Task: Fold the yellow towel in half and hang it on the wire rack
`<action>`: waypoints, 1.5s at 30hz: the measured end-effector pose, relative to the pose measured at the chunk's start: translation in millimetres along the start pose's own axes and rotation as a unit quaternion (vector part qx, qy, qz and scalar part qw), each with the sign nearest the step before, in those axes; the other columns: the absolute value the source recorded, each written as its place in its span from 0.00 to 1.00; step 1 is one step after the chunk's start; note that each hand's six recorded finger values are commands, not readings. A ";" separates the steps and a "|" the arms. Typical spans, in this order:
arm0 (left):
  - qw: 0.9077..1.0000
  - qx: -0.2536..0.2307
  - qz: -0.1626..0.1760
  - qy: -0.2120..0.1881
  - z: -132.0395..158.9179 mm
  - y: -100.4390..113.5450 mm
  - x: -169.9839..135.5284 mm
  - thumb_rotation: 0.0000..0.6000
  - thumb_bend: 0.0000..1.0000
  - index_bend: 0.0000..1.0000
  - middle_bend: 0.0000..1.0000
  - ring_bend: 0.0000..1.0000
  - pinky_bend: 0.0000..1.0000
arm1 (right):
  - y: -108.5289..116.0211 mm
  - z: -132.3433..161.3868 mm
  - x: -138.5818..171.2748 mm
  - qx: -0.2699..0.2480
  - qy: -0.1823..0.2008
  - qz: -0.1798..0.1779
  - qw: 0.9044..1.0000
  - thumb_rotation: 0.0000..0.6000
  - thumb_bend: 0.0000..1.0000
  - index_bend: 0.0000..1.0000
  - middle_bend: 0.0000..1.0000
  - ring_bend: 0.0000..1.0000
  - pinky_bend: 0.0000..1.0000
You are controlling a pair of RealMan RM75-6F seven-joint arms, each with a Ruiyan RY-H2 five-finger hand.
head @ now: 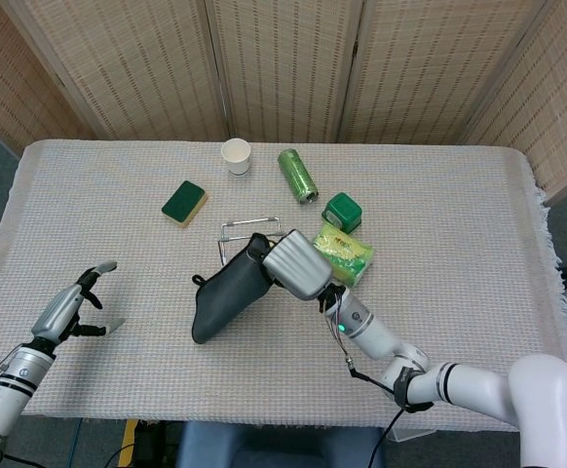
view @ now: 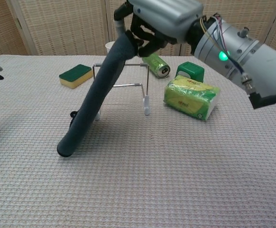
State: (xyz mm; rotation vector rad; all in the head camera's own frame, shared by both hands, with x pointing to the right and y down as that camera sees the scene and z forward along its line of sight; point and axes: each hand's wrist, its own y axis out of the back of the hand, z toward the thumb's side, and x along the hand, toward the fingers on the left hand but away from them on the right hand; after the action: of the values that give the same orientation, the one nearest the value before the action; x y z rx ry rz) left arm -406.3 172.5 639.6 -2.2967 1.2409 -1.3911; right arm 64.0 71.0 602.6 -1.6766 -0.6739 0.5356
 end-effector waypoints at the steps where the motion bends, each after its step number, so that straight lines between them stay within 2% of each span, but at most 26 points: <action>1: 1.000 0.000 0.000 0.000 0.3 0.3 0.0 1.00 0.28 0.02 0.13 0.07 0.47 | 8.6 -0.3 -4.5 0.001 -0.002 -0.010 1.000 1.00 0.48 0.71 0.93 1.00 1.00; 5: 1.000 -0.002 0.002 0.000 0.6 1.3 -0.4 1.00 0.28 0.02 0.13 0.07 0.47 | 43.9 -2.6 -20.9 0.011 -0.012 -0.046 0.999 1.00 0.48 0.71 0.93 1.00 1.00; 9: 1.000 -0.004 0.001 0.000 0.1 1.5 -0.9 1.00 0.28 0.02 0.13 0.07 0.47 | 65.9 -3.1 -26.3 0.027 -0.017 -0.063 0.997 1.00 0.48 0.72 0.93 1.00 1.00; 18: 1.000 -0.009 -0.002 -0.003 -1.2 1.3 -0.9 1.00 0.28 0.02 0.13 0.07 0.47 | 90.6 -10.5 -19.7 0.091 -0.030 -0.069 0.993 1.00 0.48 0.74 0.94 1.00 1.00; 26: 1.000 -0.012 -0.004 -0.002 -3.9 0.9 -0.8 1.00 0.28 0.02 0.13 0.07 0.47 | 79.9 -18.8 -25.8 0.143 -0.042 -0.050 0.988 1.00 0.48 0.74 0.94 1.00 1.00; 35: 1.000 -0.017 -0.005 0.006 -11.9 0.9 -2.8 1.00 0.28 0.02 0.13 0.07 0.47 | 51.1 -20.8 -49.7 0.169 -0.061 -0.019 0.983 1.00 0.47 0.74 0.94 1.00 1.00; 45: 1.000 -0.022 -0.002 0.016 -20.8 1.3 -6.9 1.00 0.28 0.02 0.13 0.07 0.47 | 19.6 -7.6 -85.3 0.211 -0.056 -0.004 0.976 1.00 0.47 0.74 0.94 1.00 1.00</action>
State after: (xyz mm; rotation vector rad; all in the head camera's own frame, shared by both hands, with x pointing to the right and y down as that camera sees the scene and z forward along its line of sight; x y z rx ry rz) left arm -425.2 181.9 645.8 -2.3151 1.2905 -1.4212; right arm 9.9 4.2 584.1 -1.2516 -0.5983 0.7181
